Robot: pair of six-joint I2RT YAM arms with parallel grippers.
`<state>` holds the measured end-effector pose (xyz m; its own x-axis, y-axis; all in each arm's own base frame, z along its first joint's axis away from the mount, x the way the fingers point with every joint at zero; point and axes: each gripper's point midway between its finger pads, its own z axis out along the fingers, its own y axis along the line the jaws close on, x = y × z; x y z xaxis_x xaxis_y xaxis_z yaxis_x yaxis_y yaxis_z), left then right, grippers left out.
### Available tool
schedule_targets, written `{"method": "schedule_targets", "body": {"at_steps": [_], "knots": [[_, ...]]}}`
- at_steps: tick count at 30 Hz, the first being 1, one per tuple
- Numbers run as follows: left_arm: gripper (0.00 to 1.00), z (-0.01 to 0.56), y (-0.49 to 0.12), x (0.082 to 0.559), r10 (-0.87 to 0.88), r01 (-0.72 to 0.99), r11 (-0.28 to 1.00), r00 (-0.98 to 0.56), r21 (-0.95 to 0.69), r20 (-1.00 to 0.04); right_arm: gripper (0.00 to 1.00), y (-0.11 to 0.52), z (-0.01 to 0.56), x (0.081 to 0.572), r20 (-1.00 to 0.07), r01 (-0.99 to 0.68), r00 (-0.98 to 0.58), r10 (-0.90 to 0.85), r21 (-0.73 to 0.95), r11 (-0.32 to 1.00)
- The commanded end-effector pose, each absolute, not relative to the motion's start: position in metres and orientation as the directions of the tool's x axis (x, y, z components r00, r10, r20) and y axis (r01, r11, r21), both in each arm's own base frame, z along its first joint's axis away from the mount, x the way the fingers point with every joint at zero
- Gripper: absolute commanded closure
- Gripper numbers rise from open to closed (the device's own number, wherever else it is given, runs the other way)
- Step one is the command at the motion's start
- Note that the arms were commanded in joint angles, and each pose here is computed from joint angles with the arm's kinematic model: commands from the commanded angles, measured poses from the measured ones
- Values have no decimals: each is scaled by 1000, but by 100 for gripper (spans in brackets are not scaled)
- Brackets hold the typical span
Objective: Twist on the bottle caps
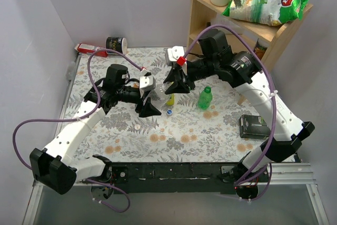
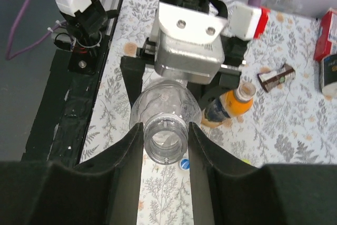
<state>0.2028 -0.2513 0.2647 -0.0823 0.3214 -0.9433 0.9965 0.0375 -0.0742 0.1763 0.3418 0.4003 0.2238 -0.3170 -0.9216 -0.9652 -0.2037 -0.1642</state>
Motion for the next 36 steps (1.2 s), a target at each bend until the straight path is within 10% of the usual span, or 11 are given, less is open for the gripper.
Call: {"method": "schedule_targets", "body": {"at_steps": [1, 11, 19, 36], "knots": [[46, 275, -244, 206, 297, 987, 153, -101, -57, -950, 49, 330, 410, 194, -914, -972, 232, -333, -233, -38], [99, 350, -185, 234, 132, 808, 589, -92, 4, -987, 36, 271, 391, 250, -918, -980, 55, -392, -125, 157], [100, 444, -65, 294, -129, 365, 925, 46, -104, -991, 19, 305, 271, 249, -783, -966, 252, -569, -172, -191], [100, 427, -37, 280, -163, 259, 953, 5, -156, -987, 53, 331, 86, 283, -440, -833, 545, -714, -185, -522]]}}
